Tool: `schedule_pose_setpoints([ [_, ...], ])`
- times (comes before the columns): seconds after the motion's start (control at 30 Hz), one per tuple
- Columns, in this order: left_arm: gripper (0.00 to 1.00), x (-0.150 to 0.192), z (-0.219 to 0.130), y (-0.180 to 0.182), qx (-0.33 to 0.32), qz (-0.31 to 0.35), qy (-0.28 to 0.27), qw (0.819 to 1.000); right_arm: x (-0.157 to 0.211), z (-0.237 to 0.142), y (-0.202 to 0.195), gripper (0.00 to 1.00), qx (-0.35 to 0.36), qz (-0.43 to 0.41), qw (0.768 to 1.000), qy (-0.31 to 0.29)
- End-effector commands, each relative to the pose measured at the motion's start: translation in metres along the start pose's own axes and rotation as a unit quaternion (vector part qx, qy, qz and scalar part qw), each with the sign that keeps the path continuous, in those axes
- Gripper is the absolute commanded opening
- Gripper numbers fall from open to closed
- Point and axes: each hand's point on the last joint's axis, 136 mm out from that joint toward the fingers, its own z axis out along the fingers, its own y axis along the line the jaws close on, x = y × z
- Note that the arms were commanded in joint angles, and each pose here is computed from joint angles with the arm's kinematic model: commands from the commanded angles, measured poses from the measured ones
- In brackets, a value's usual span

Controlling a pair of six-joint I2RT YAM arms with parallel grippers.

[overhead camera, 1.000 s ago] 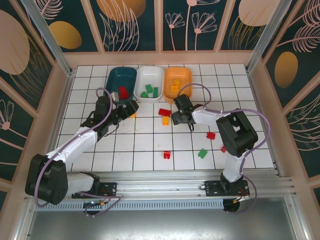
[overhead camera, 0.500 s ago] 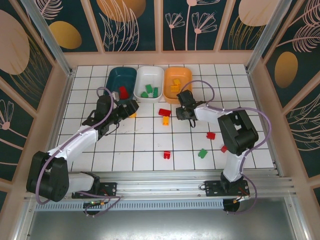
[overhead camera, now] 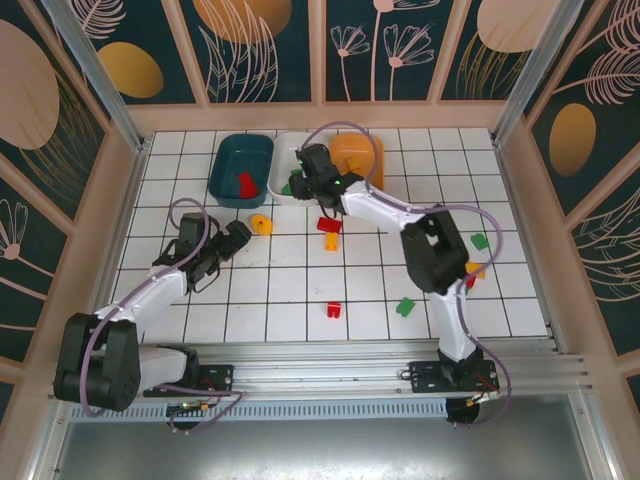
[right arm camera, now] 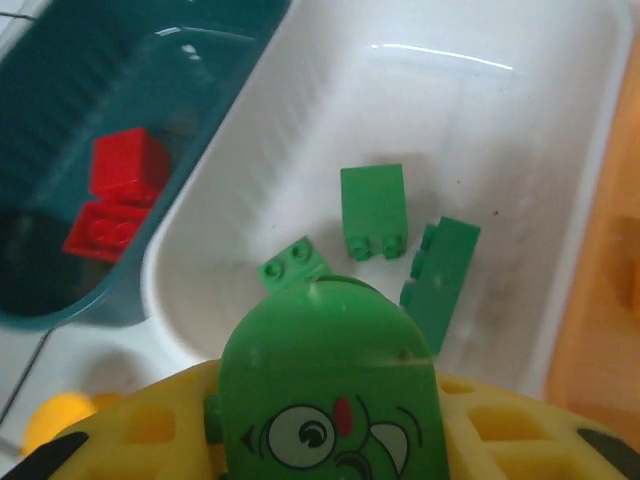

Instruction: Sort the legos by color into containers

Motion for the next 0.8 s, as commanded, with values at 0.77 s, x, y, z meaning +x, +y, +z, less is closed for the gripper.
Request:
schedule_pose_setpoints([
  [0.77, 0.96, -0.019, -0.020, -0.021, 0.050, -0.007, -0.053, 0.997, 0.094, -0.108, -0.053, 0.77, 0.117, 0.184, 0.976, 0.006],
])
